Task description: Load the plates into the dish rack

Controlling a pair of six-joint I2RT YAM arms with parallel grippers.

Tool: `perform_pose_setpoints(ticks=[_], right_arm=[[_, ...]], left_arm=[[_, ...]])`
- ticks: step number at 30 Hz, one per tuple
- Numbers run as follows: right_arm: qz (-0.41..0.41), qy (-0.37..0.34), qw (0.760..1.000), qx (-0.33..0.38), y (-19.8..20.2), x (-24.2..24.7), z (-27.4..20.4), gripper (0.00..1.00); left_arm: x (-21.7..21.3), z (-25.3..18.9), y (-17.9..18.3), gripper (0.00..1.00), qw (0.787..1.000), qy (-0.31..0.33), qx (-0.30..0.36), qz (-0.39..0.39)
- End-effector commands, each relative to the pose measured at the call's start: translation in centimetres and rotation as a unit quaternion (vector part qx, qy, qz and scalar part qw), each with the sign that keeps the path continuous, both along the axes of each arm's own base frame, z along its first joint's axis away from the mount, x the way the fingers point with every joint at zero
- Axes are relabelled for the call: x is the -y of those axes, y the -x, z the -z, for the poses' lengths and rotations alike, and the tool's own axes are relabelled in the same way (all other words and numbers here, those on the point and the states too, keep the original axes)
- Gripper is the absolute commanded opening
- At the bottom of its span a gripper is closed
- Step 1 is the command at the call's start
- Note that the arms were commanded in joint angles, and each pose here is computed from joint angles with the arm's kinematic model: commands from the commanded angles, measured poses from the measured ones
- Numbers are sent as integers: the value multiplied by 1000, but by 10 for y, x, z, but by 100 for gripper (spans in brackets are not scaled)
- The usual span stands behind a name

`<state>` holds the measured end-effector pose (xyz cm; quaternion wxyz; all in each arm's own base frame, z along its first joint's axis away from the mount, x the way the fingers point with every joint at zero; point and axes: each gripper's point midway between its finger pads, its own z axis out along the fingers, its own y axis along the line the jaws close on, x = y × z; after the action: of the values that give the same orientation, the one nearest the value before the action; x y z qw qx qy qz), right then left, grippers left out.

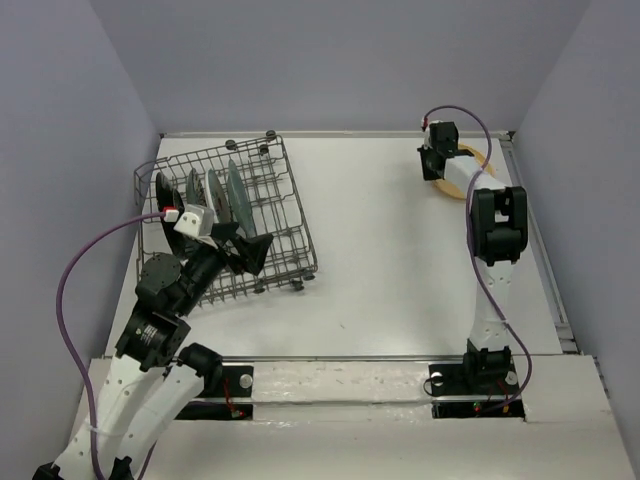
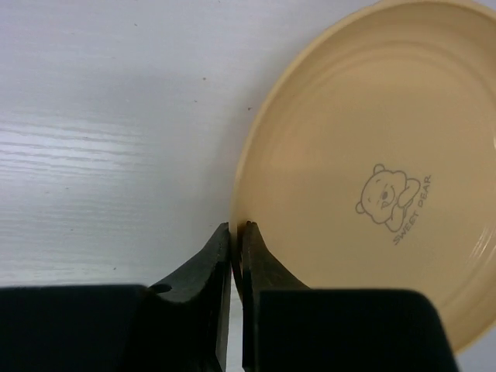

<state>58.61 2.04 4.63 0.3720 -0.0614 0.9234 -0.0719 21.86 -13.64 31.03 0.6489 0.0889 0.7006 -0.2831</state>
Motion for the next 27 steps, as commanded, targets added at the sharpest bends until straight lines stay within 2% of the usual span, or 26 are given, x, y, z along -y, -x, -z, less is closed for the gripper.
perform_pose_setpoints(ticks=[1, 2, 3, 5, 6, 7, 9, 11, 12, 15, 16, 18, 19, 20, 21, 22, 23, 25, 27], right_arm=[[-36, -118, 992, -3, 18, -53, -30, 7], [-41, -145, 989, -2, 25, -67, -36, 7], [-51, -175, 983, 25, 23, -77, -65, 7], [-109, -283, 950, 79, 40, -119, -141, 7], [-169, -335, 919, 124, 58, -140, -199, 7], [-179, -380, 897, 134, 70, -155, -226, 7], [-251, -419, 857, 165, 101, -193, -277, 7], [-295, -435, 828, 194, 135, -217, -322, 7], [-339, -446, 802, 206, 156, -241, -343, 7], [-383, -509, 748, 189, 196, -272, -363, 7], [-415, -539, 710, 183, 217, -288, -379, 7], [-433, -567, 682, 162, 230, -306, -374, 7], [-467, -573, 651, 171, 243, -314, -384, 7], [-474, -602, 630, 128, 254, -332, -376, 7], [-512, -605, 594, 138, 269, -340, -384, 7], [-523, -627, 570, 98, 286, -356, -381, 7], [-544, -629, 547, 94, 286, -370, -374, 7], [-552, -648, 522, 53, 295, -385, -366, 7], [-554, -657, 509, 42, 297, -396, -356, 7]], left_arm=[[-1, -6, -4, 99, 1000, 0, 13, -6], [-2, -5, -4, 99, 1000, -1, 12, -10], [-3, -6, -4, 99, 1000, 1, 14, -13], [-6, -7, -5, 99, 1000, 2, 15, -23], [-9, -7, -6, 98, 999, 3, 15, -30], [-11, -9, -5, 98, 999, 5, 18, -35], [-16, -14, -5, 97, 999, 11, 25, -46], [-24, -19, -3, 96, 997, 19, 35, -65], [-30, -21, -3, 96, 996, 22, 38, -80], [-55, -32, 1, 99, 988, 46, 55, -138], [-68, -34, 1, 99, 982, 55, 59, -173], [-82, -41, 8, 99, 975, 76, 71, -199], [-89, -42, 10, 99, 970, 83, 75, -216], [-94, -47, 15, 99, 967, 94, 86, -221], [-97, -49, 16, 99, 965, 98, 90, -226], [-101, -51, 20, 99, 962, 105, 98, -231], [-102, -52, 21, 99, 962, 107, 102, -232], [-102, -53, 23, 99, 961, 109, 106, -232], [-103, -52, 21, 99, 961, 106, 103, -234]])
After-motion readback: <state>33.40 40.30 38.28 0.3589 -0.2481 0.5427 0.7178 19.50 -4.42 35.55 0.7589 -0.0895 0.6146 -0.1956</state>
